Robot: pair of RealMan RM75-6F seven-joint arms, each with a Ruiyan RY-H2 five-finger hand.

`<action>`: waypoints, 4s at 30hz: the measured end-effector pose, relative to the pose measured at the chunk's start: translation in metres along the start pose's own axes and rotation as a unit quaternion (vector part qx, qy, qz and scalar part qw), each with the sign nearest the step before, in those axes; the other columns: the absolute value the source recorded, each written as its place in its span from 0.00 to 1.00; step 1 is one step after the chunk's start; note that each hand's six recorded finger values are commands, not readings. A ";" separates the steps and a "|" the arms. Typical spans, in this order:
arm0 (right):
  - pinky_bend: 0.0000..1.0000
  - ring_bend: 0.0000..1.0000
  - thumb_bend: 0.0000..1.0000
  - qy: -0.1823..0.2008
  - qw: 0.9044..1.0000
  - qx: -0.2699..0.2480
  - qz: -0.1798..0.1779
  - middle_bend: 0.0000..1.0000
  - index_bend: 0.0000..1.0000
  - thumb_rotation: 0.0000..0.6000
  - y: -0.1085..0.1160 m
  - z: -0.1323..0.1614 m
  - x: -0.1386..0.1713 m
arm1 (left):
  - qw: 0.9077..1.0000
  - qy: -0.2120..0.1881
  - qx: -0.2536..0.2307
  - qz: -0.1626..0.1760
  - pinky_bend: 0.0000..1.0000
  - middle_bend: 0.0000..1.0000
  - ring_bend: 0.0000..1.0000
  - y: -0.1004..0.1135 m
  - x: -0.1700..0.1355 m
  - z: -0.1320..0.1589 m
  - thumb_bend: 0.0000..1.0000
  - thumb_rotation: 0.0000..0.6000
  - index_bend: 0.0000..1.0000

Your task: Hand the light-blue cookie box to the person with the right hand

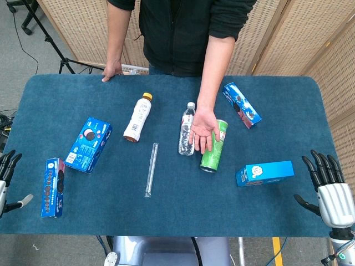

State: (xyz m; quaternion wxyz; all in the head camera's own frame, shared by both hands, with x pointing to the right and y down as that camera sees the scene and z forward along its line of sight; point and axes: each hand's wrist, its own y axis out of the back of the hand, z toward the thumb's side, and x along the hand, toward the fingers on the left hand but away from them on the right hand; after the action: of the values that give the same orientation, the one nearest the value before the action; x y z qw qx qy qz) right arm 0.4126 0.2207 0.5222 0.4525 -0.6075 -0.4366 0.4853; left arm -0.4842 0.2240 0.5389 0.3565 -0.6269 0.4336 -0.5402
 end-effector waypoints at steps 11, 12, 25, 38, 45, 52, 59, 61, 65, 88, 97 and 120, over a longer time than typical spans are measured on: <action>0.01 0.00 0.00 0.012 0.998 -0.002 0.057 0.00 0.00 1.00 -0.014 0.003 -0.006 | 1.000 0.002 -0.001 -0.004 0.00 0.00 0.00 -0.001 0.002 -0.001 0.00 1.00 0.00; 0.01 0.00 0.00 0.019 0.997 0.002 0.071 0.00 0.00 1.00 -0.017 0.004 -0.010 | 1.000 0.002 0.000 -0.005 0.00 0.00 0.00 -0.002 0.003 -0.002 0.00 1.00 0.00; 0.01 0.00 0.00 0.087 0.976 0.096 0.178 0.00 0.05 1.00 -0.040 0.023 -0.070 | 1.000 0.021 0.004 -0.014 0.00 0.00 0.00 -0.006 0.012 -0.008 0.00 1.00 0.00; 0.14 0.18 0.28 0.107 0.967 0.106 0.204 0.33 0.37 1.00 -0.087 0.031 -0.090 | 0.999 0.026 0.011 -0.024 0.00 0.00 0.00 -0.013 0.017 -0.009 0.00 1.00 0.00; 0.29 0.42 0.72 0.118 0.971 0.083 0.190 0.58 0.60 1.00 -0.099 0.034 -0.094 | 0.999 0.028 0.011 -0.026 0.00 0.00 0.00 -0.014 0.018 -0.009 0.00 1.00 0.00; 0.34 0.50 1.00 0.122 0.978 0.005 0.167 0.64 0.65 1.00 -0.082 0.039 -0.094 | 0.999 0.028 0.012 -0.029 0.00 0.00 0.00 -0.016 0.019 -0.009 0.00 1.00 0.00; 0.36 0.52 1.00 0.117 0.974 -0.110 0.160 0.65 0.66 1.00 -0.045 0.051 -0.096 | 0.999 0.024 0.011 -0.030 0.00 0.00 0.00 -0.016 0.017 -0.007 0.00 1.00 0.00; 0.36 0.53 1.00 0.112 0.971 -0.141 0.160 0.66 0.67 1.00 -0.033 0.056 -0.099 | 0.999 0.024 0.011 -0.029 0.00 0.00 0.00 -0.016 0.017 -0.007 0.00 1.00 0.00; 0.36 0.53 1.00 0.096 0.961 -0.189 0.178 0.66 0.67 1.00 -0.011 0.068 -0.109 | 0.999 0.022 0.010 -0.025 0.00 0.00 0.00 -0.013 0.017 -0.006 0.00 1.00 0.00; 0.37 0.60 1.00 -0.144 0.850 -0.398 0.315 0.72 0.70 1.00 0.038 0.131 -0.192 | 1.000 0.013 -0.008 -0.020 0.00 0.00 0.00 -0.003 0.017 -0.001 0.00 1.00 0.00; 0.37 0.60 1.00 -0.167 0.809 -0.454 0.335 0.72 0.70 1.00 0.036 0.184 -0.218 | 1.000 0.016 -0.004 -0.024 0.00 0.00 0.00 -0.005 0.019 -0.003 0.00 1.00 0.00; 0.34 0.29 1.00 -0.235 0.832 -0.402 0.301 0.37 0.45 1.00 -0.015 0.187 -0.249 | 0.999 0.029 0.000 -0.036 0.00 0.00 0.00 -0.012 0.026 -0.008 0.00 1.00 0.00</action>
State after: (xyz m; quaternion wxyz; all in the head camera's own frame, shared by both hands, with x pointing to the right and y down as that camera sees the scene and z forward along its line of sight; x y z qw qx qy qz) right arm 0.1899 0.0064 0.5630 -0.1162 -0.7046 -0.4818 0.5079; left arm -0.4887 0.2044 0.5607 0.3240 -0.6260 0.4206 -0.5712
